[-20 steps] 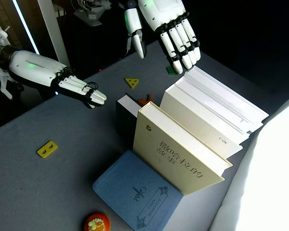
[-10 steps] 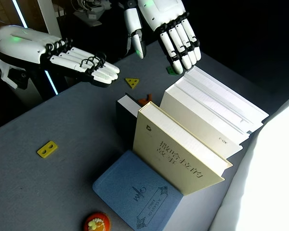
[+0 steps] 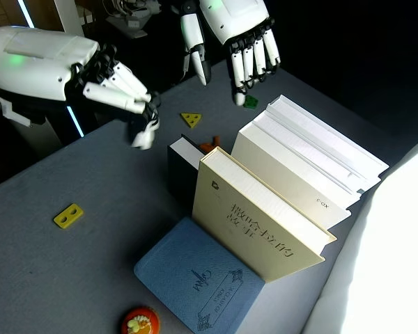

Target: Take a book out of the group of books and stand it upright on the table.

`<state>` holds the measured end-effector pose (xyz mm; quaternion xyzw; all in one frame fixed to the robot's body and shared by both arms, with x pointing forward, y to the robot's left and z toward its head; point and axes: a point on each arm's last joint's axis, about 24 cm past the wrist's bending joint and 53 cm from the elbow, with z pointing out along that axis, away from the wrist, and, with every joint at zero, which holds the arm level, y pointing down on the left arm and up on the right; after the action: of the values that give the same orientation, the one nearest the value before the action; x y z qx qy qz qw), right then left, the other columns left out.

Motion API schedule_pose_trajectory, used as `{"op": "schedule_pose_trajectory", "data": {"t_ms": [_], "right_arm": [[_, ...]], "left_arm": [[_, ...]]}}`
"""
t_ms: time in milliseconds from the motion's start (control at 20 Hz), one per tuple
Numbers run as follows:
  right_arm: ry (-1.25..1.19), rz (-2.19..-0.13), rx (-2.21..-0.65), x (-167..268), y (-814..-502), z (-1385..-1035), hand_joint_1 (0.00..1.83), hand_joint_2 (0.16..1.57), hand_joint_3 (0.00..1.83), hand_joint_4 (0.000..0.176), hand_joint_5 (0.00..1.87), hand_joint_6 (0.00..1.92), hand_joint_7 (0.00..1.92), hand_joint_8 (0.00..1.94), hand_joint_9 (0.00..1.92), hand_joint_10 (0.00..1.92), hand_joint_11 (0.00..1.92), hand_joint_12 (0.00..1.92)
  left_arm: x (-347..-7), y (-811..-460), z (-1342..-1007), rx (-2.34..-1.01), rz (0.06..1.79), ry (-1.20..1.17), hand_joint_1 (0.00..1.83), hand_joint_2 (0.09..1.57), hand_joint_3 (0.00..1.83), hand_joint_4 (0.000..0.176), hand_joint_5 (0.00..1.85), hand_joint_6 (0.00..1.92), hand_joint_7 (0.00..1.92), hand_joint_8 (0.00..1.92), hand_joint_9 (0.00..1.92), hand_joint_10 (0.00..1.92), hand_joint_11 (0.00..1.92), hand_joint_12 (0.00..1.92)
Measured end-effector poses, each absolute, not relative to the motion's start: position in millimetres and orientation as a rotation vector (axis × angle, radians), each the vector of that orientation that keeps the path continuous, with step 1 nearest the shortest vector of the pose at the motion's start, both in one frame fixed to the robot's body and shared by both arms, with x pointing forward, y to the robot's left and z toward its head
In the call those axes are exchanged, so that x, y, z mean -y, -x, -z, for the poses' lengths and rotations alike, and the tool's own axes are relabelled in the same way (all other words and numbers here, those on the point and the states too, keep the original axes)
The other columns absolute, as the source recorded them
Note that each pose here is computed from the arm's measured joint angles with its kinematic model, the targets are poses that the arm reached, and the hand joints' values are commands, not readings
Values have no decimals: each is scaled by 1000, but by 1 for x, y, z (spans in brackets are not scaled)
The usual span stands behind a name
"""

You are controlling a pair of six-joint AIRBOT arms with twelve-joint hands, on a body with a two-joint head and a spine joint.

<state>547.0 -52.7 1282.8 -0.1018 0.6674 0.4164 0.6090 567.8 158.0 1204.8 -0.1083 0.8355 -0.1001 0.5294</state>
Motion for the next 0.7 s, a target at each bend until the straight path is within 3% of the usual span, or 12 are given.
{"op": "schedule_pose_trajectory", "data": {"t_ms": [100,150,500,600,700], "right_arm": [[228,-971,-1548,54,-549,-1284,113,1233,0,0,797,1446,978,1188,787,1603,480,1919],[230,-971,-1552,53,-549,-1283,96,1228,0,0,819,1494,969,1302,790,1688,494,1921],[236,-972,-1562,52,-548,-1280,46,1244,3,0,840,1570,979,1462,830,1846,583,1921],[236,-973,-1561,52,-548,-1280,76,1233,0,0,833,1568,988,1466,834,1811,548,1921],[236,-974,-1561,52,-548,-1281,43,1240,1,0,834,1598,993,1533,842,1863,543,1921]], "left_arm": [[-159,-568,-1206,-1990,237,261,144,1429,3,0,721,984,890,1252,764,1528,516,1839],[-159,-568,-1206,-1990,235,262,149,1431,2,0,724,1146,893,1399,753,1657,495,1905],[-160,-568,-1207,-1989,234,265,190,1424,0,0,736,1397,913,1534,795,1775,588,1921],[-159,-568,-1207,-1990,235,264,157,1439,2,0,728,1515,888,1642,784,1865,610,1921],[-158,-567,-1207,-1989,237,261,140,1442,0,0,688,1440,867,1654,766,1854,602,1921]]}}
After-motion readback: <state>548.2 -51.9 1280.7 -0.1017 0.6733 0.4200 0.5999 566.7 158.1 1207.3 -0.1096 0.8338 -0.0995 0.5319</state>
